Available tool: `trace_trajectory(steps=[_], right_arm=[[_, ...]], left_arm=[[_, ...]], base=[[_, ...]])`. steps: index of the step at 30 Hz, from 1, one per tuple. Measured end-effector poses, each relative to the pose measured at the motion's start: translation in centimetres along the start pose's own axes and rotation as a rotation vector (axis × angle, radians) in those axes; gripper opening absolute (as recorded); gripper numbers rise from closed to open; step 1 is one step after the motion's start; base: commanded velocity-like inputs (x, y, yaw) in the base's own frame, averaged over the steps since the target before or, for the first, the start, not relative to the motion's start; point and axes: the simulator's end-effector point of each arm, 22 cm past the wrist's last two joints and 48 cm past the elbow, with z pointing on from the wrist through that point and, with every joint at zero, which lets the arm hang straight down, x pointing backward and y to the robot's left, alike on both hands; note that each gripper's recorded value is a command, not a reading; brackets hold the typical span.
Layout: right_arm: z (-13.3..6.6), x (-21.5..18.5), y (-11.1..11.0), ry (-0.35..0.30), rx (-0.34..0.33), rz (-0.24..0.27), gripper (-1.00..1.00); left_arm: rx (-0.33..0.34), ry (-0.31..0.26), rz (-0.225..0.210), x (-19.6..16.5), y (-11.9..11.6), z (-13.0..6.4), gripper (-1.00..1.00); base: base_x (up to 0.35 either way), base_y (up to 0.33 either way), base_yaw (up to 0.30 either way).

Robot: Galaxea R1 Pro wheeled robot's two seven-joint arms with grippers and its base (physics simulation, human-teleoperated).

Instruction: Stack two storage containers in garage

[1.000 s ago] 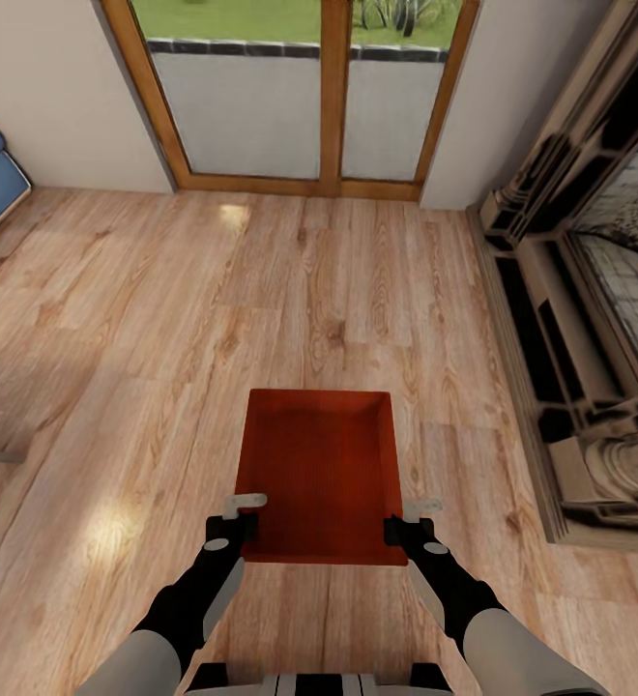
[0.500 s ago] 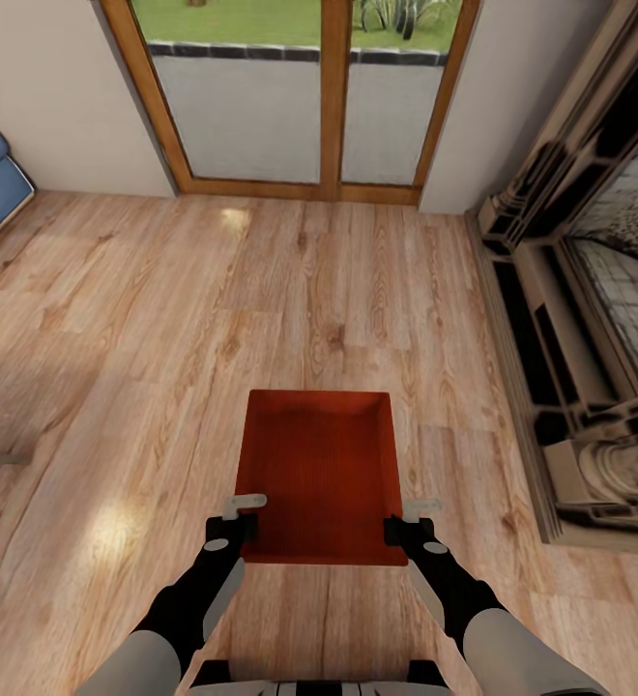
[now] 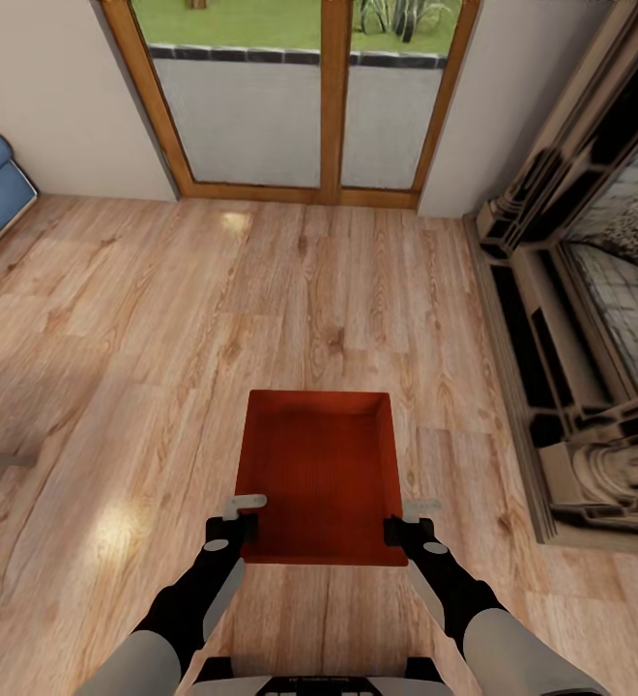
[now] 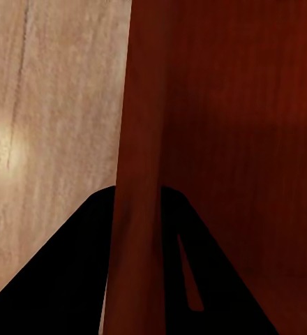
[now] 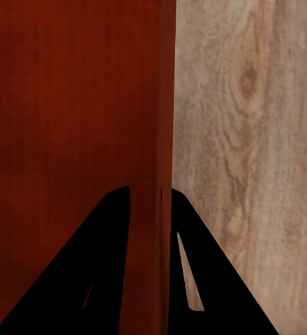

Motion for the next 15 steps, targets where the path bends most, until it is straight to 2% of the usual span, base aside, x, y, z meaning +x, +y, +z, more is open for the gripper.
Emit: trace_trajectory(steps=[15], right_arm=[[-2.3, -1.0, 0.0, -0.001, 0.000, 0.000, -1.00]], left_arm=[[0.000, -0.001, 0.000, -1.1, 0.2, -2.3, -1.00]], base=[[0.000, 0.000, 0.000]])
